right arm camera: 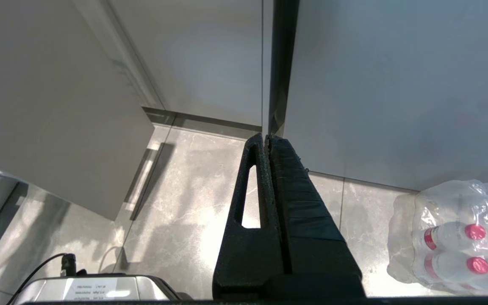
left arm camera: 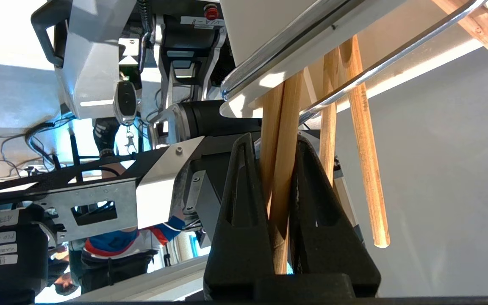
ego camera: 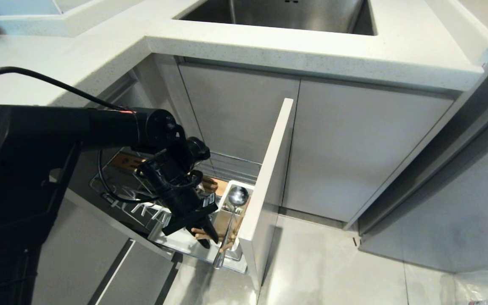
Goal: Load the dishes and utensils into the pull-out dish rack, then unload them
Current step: Take the chopsticks out of the cupboard
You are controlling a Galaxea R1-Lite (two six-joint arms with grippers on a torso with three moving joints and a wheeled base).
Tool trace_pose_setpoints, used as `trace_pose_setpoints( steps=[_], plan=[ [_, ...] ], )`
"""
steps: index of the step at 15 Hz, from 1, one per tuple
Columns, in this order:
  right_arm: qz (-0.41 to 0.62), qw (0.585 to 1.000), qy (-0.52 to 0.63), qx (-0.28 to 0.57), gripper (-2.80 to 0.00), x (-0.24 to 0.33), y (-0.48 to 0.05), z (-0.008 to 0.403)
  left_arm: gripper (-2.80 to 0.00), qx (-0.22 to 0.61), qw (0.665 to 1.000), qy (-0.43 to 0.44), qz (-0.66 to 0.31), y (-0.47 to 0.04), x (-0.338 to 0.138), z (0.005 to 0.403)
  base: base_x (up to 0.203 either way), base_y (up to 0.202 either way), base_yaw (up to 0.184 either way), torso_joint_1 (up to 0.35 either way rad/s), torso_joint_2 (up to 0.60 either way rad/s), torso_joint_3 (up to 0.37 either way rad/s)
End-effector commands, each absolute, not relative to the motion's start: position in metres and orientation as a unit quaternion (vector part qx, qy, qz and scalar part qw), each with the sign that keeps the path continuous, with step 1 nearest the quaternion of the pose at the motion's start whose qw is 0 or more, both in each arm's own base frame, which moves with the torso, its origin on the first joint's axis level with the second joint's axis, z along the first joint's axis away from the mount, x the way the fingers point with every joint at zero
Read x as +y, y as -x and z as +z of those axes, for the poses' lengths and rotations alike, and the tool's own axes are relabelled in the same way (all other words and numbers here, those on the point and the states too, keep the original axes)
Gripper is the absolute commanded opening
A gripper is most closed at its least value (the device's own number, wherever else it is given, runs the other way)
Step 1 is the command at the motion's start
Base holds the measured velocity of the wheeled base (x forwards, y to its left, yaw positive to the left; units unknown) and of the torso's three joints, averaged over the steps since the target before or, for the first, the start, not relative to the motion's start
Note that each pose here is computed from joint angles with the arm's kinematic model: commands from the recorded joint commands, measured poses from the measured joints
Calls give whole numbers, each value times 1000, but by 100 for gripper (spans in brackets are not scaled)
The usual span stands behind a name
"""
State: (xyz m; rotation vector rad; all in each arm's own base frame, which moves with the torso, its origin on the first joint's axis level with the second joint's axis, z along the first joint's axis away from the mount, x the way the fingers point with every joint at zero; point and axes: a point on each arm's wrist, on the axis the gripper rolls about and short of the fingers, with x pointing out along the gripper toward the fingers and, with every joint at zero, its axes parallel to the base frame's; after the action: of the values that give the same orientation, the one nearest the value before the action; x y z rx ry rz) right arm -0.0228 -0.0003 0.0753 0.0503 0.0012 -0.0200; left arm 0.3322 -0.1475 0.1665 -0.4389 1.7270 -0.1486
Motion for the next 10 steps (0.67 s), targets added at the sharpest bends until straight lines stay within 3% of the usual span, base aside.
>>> trace_pose_setpoints(
  steps=[1, 7, 10],
  plan=[
    [-10, 1000, -25, 1, -280, 0, 23, 75, -280, 753, 626, 194, -65, -331, -147, 170, 0, 0, 0, 0, 0, 0],
    [-10, 1000, -25, 1, -280, 0, 23, 75, -280, 730, 648, 202, -83, -318, -142, 197, 0, 0, 0, 0, 0, 0],
    [-10, 1000, -25, 1, -280, 0, 23, 75, -280, 727, 642, 220, -104, -312, -140, 207, 0, 0, 0, 0, 0, 0]
  ],
)
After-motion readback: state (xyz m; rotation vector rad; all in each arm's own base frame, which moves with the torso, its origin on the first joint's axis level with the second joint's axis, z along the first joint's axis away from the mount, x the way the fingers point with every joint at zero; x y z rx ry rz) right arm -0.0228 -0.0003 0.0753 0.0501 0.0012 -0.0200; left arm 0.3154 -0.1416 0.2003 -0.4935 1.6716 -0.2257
